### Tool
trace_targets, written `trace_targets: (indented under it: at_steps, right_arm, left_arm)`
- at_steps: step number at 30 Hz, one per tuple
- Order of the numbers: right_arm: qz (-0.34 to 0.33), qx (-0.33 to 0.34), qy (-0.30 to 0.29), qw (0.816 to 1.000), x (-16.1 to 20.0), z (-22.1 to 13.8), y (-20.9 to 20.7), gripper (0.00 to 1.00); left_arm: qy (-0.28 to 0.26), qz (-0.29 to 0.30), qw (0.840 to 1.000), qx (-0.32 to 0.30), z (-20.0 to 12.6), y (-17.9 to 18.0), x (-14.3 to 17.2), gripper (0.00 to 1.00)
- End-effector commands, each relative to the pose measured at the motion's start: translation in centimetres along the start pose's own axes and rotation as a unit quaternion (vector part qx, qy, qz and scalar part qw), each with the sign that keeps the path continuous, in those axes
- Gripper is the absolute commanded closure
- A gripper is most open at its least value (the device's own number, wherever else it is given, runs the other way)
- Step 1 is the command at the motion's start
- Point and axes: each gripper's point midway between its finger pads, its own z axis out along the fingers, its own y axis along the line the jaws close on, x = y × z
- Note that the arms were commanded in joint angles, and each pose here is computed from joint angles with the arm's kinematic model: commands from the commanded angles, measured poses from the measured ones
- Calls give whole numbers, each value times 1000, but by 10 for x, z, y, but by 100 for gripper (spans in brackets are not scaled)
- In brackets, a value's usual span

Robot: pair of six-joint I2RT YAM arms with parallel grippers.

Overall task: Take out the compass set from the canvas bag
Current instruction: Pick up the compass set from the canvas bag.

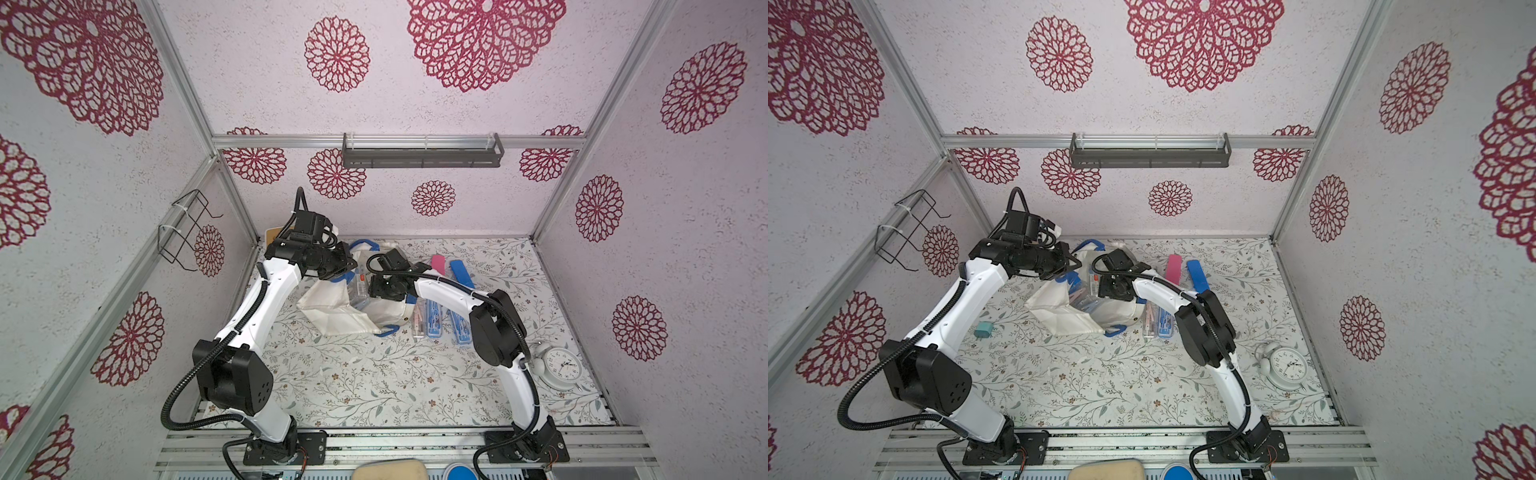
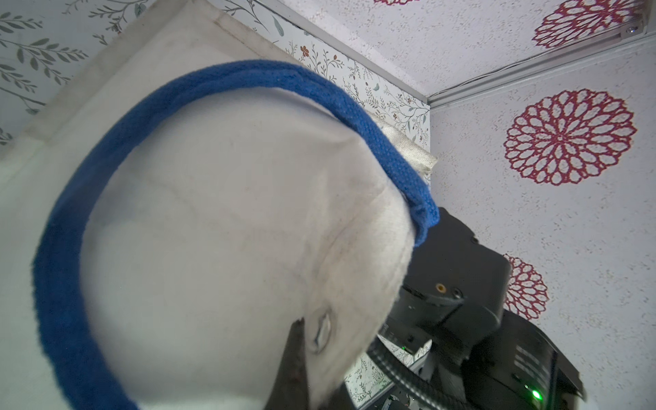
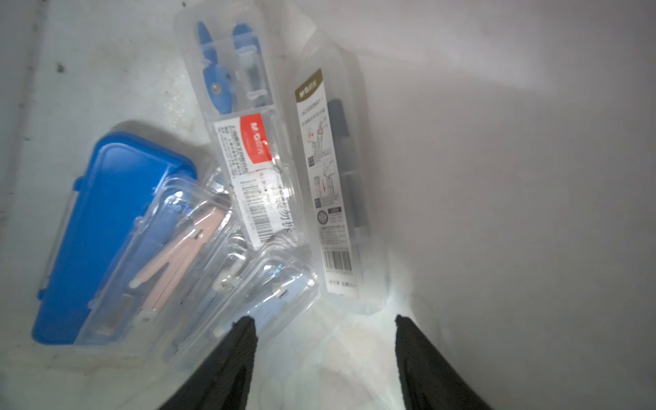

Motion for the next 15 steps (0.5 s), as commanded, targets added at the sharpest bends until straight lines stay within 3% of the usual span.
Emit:
trace_targets:
  at_steps: [1, 6, 15]
  right_arm:
    - [31, -4, -30, 999, -24, 2, -2, 35]
    - [75, -9, -14, 997, -21, 21, -14, 35]
    - [173, -97, 2, 980, -19, 44, -23, 41]
  left_arm:
    - [0, 6, 1000, 25, -7, -15, 3, 100]
    - [5, 6, 1000, 25, -3, -16, 5, 100]
    - [9, 6, 1000, 23, 0, -17, 7, 100]
